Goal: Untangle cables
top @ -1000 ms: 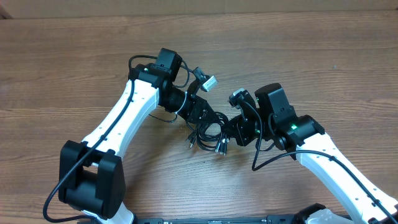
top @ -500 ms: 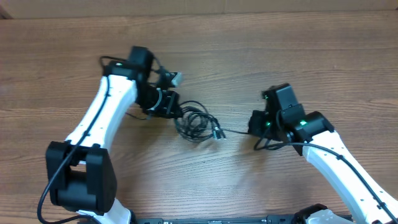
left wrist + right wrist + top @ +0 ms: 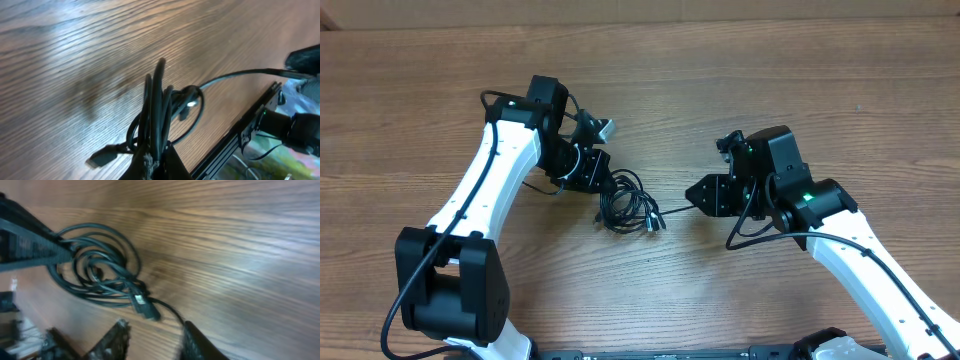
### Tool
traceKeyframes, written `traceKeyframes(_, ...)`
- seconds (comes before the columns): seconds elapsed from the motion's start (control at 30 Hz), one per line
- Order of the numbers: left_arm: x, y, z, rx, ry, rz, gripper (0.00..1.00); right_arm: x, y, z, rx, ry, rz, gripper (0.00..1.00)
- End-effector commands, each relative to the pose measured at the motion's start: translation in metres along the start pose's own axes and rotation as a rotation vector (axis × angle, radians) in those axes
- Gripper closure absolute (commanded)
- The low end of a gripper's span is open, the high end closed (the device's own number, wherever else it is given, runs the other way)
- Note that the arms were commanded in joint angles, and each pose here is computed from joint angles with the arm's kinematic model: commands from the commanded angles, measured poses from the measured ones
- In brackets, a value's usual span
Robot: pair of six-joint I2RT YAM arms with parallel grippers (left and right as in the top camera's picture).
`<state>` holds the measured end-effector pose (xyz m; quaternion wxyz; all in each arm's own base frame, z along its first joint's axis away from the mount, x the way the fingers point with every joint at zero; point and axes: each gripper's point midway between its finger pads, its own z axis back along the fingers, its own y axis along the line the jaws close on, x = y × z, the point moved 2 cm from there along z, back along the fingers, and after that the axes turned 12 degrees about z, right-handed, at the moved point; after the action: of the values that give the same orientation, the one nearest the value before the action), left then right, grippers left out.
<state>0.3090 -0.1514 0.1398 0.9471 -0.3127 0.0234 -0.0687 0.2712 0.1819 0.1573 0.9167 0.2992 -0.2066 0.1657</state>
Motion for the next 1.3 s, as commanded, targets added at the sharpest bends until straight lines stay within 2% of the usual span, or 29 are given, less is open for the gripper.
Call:
traceKeyframes(0.0, 0.002, -0.026, 0.005, -0.088, -0.018, -0.132, 0.96, -0.002, 0.012, 0.002, 0.069, 0.001, 0.083, 0.56)
traceKeyframes(0.2, -0.007, -0.057, 0.004, -0.249, -0.004, -0.322, 0.96, -0.004, 0.017, 0.002, 0.105, 0.008, 0.137, 0.54)
traceKeyframes(0.47, -0.010, -0.068, 0.005, -0.316, -0.017, -0.441, 0.96, -0.021, 0.042, -0.003, 0.192, 0.058, 0.349, 0.56)
traceKeyframes(0.77, -0.012, -0.073, 0.007, -0.353, -0.017, -0.443, 0.96, -0.026, 0.046, -0.011, 0.134, 0.078, 0.449, 0.59)
traceKeyframes(0.93, -0.014, -0.079, 0.009, -0.394, -0.018, -0.442, 0.96, -0.023, 0.037, -0.013, 0.064, 0.075, 0.456, 0.66)
traceKeyframes(1.27, -0.017, -0.069, 0.005, -0.329, 0.009, -0.421, 0.96, -0.007, 0.033, -0.012, 0.004, 0.014, 0.526, 0.65)
